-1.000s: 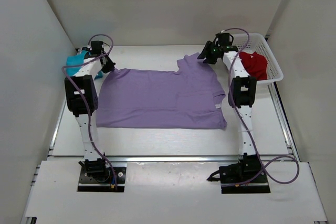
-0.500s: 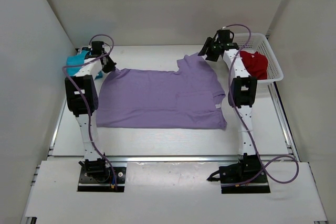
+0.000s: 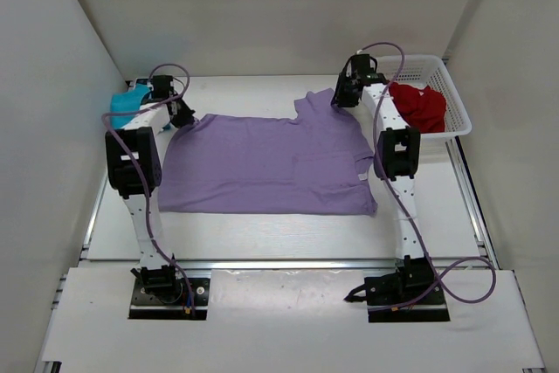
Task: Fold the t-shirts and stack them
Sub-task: Grap the side of the flattened tshirt furthest away from the robot with both arms
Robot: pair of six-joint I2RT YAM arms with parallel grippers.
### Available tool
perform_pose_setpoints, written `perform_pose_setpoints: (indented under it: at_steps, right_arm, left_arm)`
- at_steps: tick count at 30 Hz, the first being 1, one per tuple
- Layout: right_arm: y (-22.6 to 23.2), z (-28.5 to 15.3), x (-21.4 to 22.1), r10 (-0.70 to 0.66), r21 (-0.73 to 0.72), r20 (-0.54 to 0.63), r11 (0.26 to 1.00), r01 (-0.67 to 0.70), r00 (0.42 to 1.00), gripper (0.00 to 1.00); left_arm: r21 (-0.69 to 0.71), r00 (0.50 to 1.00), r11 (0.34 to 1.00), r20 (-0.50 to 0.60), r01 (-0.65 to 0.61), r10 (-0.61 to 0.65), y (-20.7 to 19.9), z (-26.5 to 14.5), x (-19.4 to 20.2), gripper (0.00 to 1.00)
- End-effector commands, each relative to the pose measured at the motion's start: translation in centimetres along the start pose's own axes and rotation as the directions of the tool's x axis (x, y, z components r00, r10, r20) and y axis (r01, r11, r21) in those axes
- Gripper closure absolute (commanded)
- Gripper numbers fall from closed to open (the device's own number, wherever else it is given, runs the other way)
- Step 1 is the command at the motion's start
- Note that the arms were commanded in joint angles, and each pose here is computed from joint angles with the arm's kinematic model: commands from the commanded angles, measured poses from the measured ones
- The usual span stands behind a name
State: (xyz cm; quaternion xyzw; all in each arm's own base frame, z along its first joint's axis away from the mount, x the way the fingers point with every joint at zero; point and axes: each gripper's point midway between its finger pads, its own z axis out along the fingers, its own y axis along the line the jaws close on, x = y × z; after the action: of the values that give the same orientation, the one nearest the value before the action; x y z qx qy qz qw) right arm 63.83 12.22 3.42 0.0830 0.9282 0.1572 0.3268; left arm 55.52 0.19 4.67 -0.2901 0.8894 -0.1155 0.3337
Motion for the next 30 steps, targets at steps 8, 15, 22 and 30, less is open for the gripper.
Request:
perform_pose_setpoints:
  at_steps: [8, 15, 22, 30]
  right_arm:
    - [3.3, -2.2, -1.1, -0.073, -0.025, 0.021, 0.997, 0.073, 0.997, 1.0]
    - [3.0, -7.8, -2.7, -0.102, 0.025, 0.006, 0.995, 0.102, 0.995, 1.0]
    - [4.0, -11.7, 1.8, -0.104, -0.052, -0.192, 0.994, 0.095, 0.976, 1.0]
    - [2.4, -17.8, 4.7, -0.116, -0.063, -0.068, 0.992, 0.112, 0.991, 1.0]
  left_arm:
    - [0.089, 0.993, 0.996, 0.121, -0.001, -0.01, -2.4, -4.6, -4.3, 1.0]
    - [0.132, 0.988, 0.99, 0.134, 0.053, -0.07, -1.6, -5.6, -4.7, 1.0]
    - [0.133, 0.984, 0.988, 0.147, 0.084, -0.103, 0.0, -7.3, -5.2, 1.0]
    - [0.12, 0.988, 0.989, 0.12, 0.083, -0.098, 1.4, -7.5, -4.2, 1.0]
